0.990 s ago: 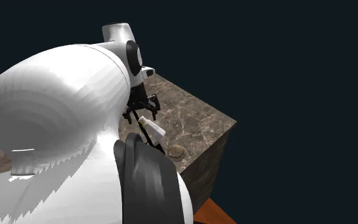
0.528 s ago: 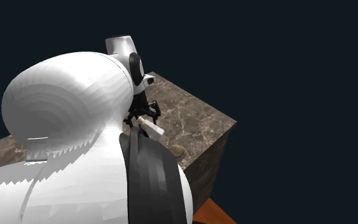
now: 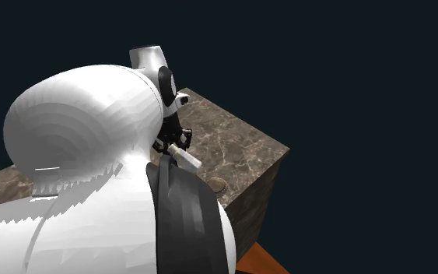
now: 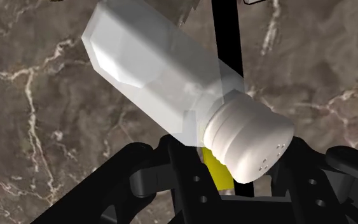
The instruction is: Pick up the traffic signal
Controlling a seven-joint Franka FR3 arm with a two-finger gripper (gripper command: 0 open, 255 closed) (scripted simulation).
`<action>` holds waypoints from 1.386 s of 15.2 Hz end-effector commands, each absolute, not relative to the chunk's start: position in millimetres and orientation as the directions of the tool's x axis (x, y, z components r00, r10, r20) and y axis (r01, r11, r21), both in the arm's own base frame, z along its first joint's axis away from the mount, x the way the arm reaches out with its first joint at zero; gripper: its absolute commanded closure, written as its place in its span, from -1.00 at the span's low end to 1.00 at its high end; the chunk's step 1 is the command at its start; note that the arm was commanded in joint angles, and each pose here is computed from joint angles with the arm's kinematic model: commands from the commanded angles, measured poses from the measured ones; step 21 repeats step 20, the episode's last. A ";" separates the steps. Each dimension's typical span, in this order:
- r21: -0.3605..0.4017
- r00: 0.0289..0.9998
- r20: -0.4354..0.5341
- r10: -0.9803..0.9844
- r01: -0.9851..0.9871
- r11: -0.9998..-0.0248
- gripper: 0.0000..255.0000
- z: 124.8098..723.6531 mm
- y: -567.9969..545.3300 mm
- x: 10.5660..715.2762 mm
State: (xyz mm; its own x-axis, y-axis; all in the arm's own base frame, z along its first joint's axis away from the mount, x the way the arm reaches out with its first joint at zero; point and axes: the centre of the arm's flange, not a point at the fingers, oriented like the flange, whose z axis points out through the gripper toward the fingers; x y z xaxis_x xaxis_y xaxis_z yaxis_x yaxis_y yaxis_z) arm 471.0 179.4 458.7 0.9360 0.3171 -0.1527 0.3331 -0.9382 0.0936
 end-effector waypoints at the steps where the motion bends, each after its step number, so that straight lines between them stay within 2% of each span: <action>1: 0.094 0.936 -0.154 0.317 0.333 -0.938 1.00 458.3 179.1 470.9; 21: 0.094 0.936 -0.154 0.317 0.333 -0.938 1.00 538.7 179.6 471.4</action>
